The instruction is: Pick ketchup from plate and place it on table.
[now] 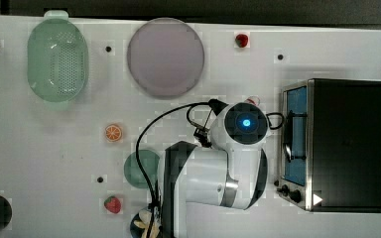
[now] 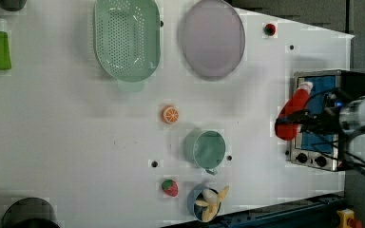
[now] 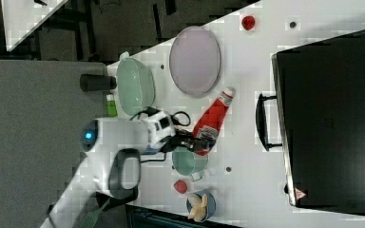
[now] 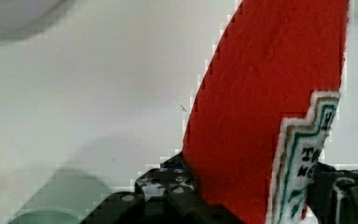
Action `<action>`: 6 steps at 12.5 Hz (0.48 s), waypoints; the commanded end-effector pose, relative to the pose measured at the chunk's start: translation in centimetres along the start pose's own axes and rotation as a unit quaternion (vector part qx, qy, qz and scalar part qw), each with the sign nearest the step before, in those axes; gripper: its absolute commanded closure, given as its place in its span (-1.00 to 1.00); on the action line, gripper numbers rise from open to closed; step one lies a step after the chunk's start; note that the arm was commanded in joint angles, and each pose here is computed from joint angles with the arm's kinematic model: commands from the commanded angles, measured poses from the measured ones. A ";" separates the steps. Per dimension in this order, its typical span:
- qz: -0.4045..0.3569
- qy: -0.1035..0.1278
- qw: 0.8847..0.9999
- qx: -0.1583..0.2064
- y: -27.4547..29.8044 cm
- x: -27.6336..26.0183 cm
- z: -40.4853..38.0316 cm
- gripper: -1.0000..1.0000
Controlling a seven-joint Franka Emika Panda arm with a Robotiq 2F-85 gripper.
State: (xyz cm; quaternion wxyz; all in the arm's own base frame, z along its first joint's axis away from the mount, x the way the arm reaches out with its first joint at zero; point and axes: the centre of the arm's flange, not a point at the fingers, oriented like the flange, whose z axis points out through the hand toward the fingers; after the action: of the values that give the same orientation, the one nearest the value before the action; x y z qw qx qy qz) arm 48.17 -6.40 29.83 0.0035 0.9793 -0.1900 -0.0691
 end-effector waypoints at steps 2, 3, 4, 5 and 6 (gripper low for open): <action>-0.005 0.053 0.998 0.014 -3.1 0.1 2.8 -0.21; -0.006 0.061 0.998 0.017 -3.2 0.4 4.0 -0.21; -0.006 0.062 0.998 0.018 -3.2 0.5 4.6 -0.21; -0.005 0.060 0.998 0.017 -3.1 0.5 4.7 -0.29; -0.003 0.060 0.998 0.017 -3.0 0.5 4.5 -0.50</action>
State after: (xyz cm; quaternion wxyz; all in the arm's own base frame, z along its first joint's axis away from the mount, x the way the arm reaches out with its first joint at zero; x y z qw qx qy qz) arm 47.65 -2.90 22.34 -0.0014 0.9853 -0.1641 -0.0465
